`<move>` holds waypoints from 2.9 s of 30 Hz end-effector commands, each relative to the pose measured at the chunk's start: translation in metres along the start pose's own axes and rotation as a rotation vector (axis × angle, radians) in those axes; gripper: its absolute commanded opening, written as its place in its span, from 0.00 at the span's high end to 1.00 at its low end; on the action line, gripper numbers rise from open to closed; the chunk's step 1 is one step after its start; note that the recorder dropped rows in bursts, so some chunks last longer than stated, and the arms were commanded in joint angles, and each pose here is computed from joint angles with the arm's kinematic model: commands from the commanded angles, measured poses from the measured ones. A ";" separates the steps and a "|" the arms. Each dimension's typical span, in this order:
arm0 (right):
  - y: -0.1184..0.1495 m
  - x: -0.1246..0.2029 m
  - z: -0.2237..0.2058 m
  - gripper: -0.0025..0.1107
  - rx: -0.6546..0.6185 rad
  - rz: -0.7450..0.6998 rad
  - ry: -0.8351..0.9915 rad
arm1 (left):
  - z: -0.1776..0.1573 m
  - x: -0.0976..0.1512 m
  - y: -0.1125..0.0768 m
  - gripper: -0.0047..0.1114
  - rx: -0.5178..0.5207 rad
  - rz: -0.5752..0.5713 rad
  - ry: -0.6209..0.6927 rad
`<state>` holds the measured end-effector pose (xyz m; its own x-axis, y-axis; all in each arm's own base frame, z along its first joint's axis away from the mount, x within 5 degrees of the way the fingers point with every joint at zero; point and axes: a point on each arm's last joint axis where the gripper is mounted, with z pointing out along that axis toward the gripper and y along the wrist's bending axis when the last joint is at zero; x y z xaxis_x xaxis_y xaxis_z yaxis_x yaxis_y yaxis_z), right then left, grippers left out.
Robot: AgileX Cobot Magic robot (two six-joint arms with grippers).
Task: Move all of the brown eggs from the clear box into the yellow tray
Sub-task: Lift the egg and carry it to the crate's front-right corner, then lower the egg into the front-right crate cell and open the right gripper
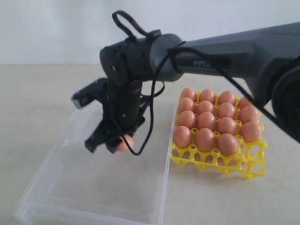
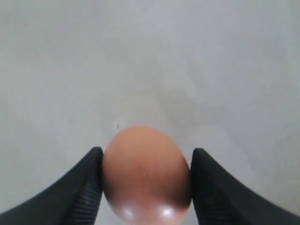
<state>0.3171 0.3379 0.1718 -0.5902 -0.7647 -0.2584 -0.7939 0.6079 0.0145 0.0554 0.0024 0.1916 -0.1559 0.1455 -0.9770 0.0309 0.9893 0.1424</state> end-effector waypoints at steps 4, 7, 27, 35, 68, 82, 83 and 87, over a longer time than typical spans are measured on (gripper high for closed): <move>0.009 -0.002 -0.085 0.97 -0.027 0.247 -0.555 | 0.000 0.000 0.000 0.95 0.004 -0.010 -0.004; 0.012 0.040 -0.104 0.97 -0.012 0.250 -0.785 | 0.000 0.000 0.000 0.95 0.004 -0.010 -0.004; -0.082 0.266 -0.080 0.98 -0.002 0.285 -0.927 | 0.000 0.000 0.000 0.95 0.004 -0.010 -0.004; -0.094 0.301 -0.075 0.98 0.071 0.434 -0.965 | 0.000 0.000 0.000 0.95 0.004 -0.010 -0.004; -0.115 0.310 -0.036 0.55 0.164 0.501 -0.859 | 0.000 0.000 0.000 0.95 0.004 -0.010 -0.004; -0.113 0.308 -0.040 0.46 0.092 0.618 -0.884 | 0.000 0.000 0.000 0.95 0.004 -0.010 -0.004; -0.110 0.307 -0.042 0.51 0.041 0.657 -0.892 | 0.000 0.000 0.000 0.95 0.004 -0.010 -0.004; -0.091 0.297 -0.066 0.99 -0.151 0.647 -0.964 | 0.000 0.000 0.000 0.95 0.004 -0.010 -0.004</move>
<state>0.2136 0.0311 0.1397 -0.5732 0.1640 -0.8029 -0.3596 0.8300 0.4263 0.0554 0.0024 0.1916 -0.1559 0.1455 -0.9770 0.0309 0.9893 0.1424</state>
